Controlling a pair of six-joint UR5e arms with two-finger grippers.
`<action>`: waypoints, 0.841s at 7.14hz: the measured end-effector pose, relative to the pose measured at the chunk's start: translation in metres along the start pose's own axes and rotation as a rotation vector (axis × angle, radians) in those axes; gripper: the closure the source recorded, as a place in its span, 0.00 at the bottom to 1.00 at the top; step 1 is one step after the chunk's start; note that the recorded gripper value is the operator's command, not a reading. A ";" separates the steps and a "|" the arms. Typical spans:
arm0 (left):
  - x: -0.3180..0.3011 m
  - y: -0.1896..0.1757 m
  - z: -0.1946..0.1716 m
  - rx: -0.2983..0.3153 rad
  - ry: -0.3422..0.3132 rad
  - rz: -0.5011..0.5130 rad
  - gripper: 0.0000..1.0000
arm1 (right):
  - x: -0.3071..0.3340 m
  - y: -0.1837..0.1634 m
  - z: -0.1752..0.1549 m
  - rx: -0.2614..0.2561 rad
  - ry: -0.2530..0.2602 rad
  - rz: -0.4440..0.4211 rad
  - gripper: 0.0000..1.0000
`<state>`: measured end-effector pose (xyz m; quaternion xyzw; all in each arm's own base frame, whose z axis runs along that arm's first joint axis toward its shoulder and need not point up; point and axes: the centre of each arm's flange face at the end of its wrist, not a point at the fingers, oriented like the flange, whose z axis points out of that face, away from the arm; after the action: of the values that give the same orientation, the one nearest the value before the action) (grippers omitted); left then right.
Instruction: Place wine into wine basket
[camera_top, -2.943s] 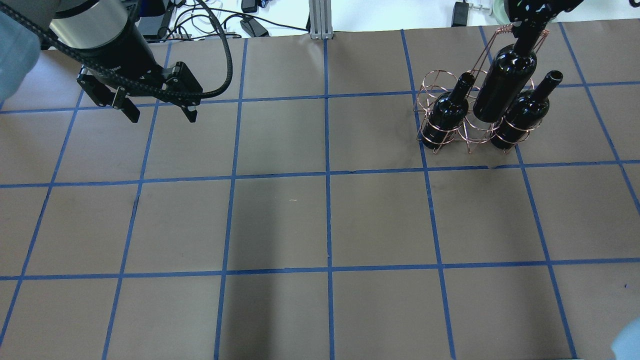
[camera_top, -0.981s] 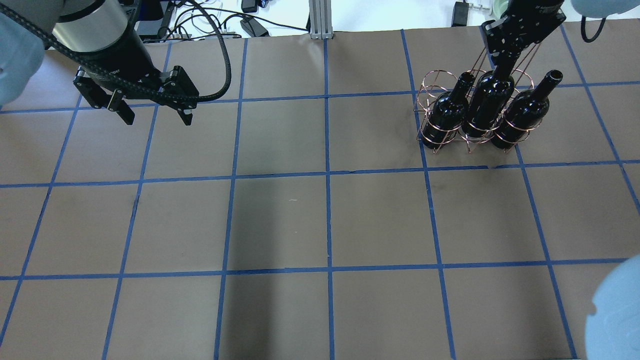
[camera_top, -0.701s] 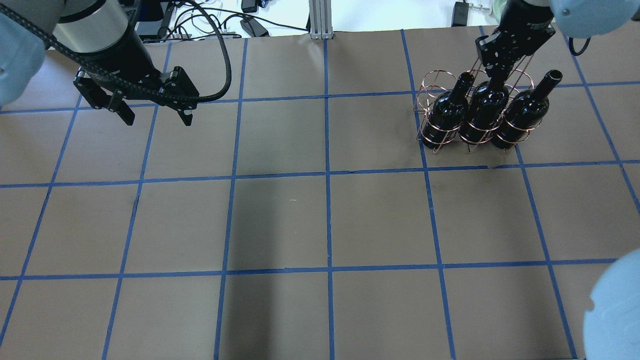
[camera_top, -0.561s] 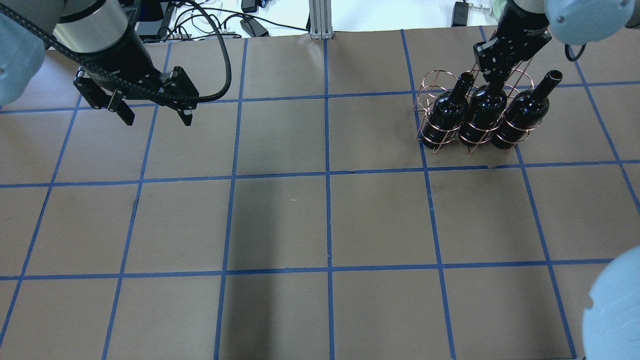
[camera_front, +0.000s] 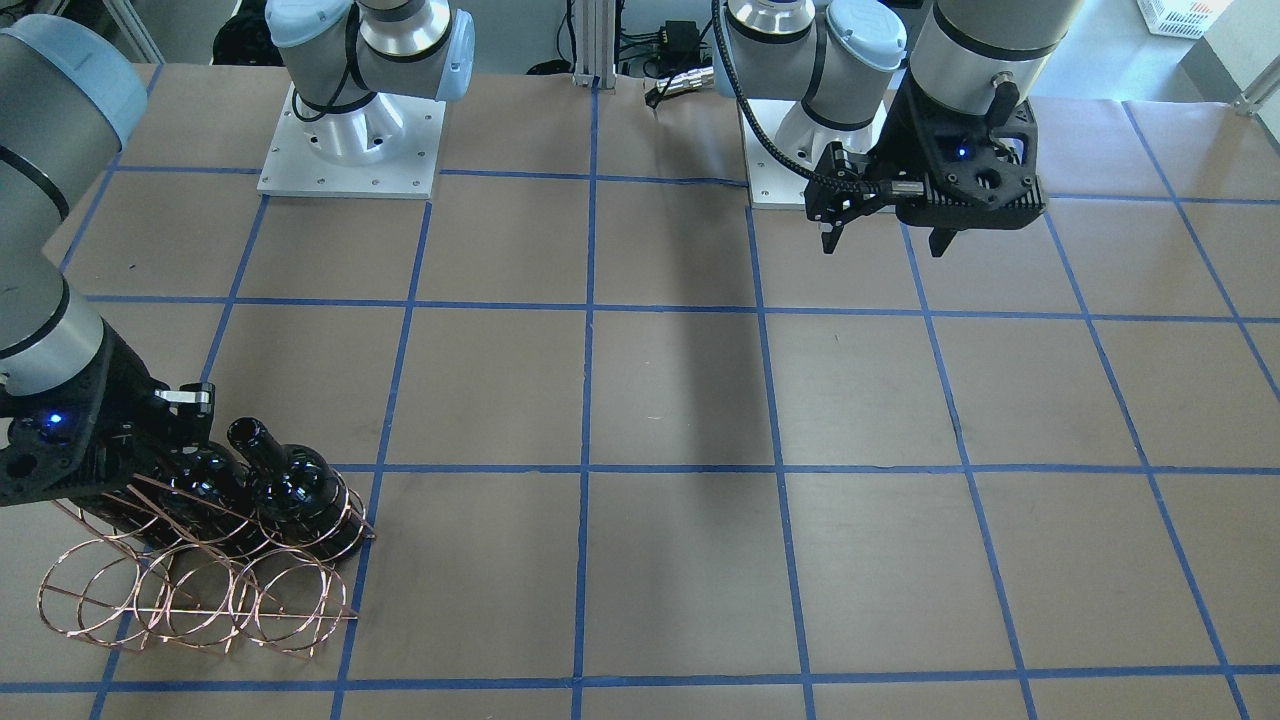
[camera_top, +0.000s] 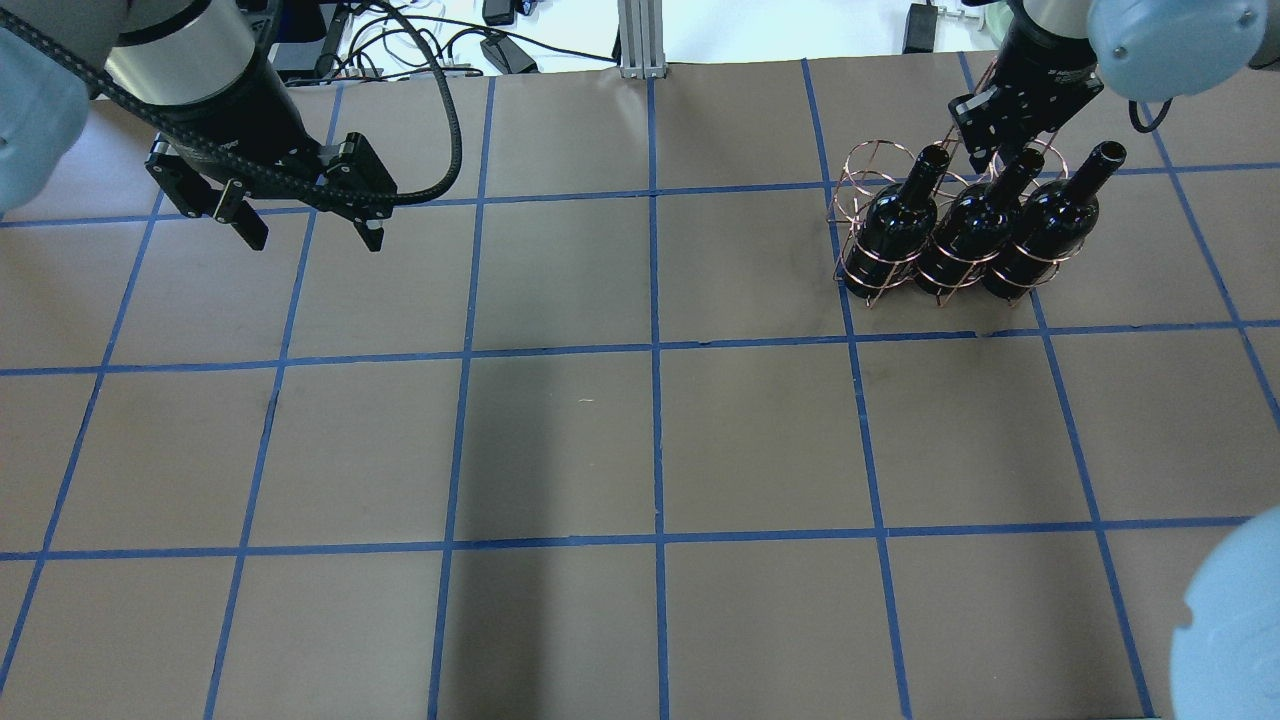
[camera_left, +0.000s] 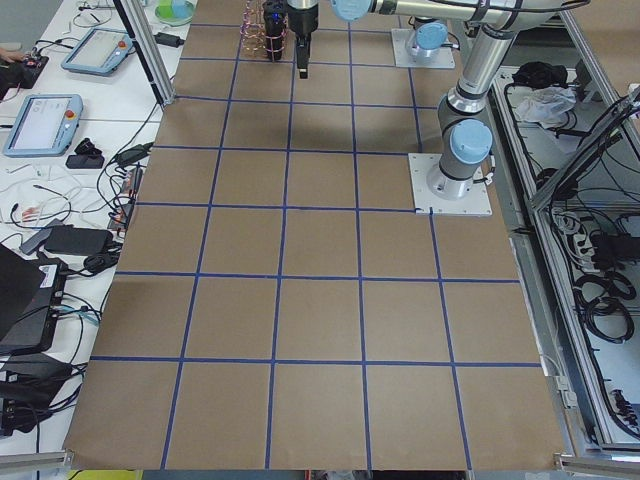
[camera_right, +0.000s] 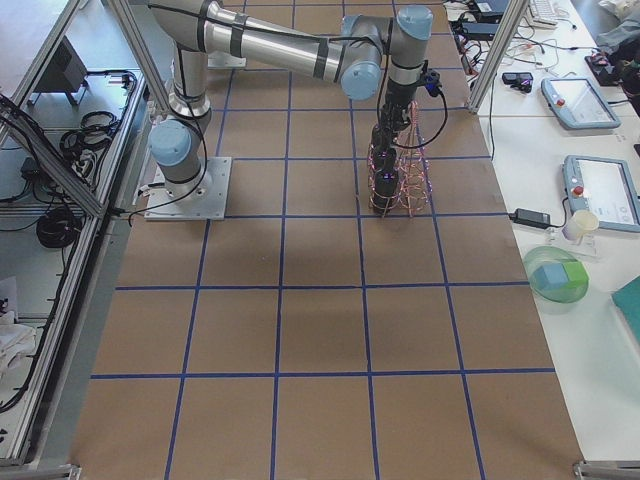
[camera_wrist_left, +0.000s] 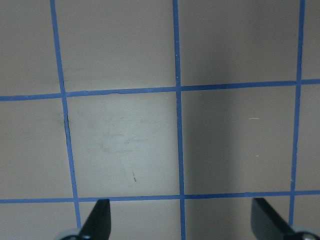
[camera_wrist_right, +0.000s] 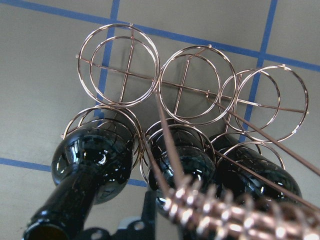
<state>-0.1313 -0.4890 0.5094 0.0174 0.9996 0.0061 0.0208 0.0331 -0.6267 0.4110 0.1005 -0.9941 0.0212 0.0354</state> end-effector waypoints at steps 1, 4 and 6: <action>0.000 0.000 0.000 0.001 0.000 -0.001 0.00 | -0.001 0.007 -0.021 0.026 0.009 0.004 0.29; 0.000 0.000 0.000 -0.002 0.005 -0.005 0.00 | -0.023 0.064 -0.097 0.013 0.001 0.035 0.29; 0.001 -0.001 0.001 -0.006 0.014 -0.008 0.00 | -0.063 0.115 -0.138 -0.040 -0.025 0.114 0.12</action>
<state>-0.1323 -0.4894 0.5079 0.0133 0.9998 0.0092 0.0139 0.0807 -0.4945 0.5401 0.0430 -0.9988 0.0019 0.0237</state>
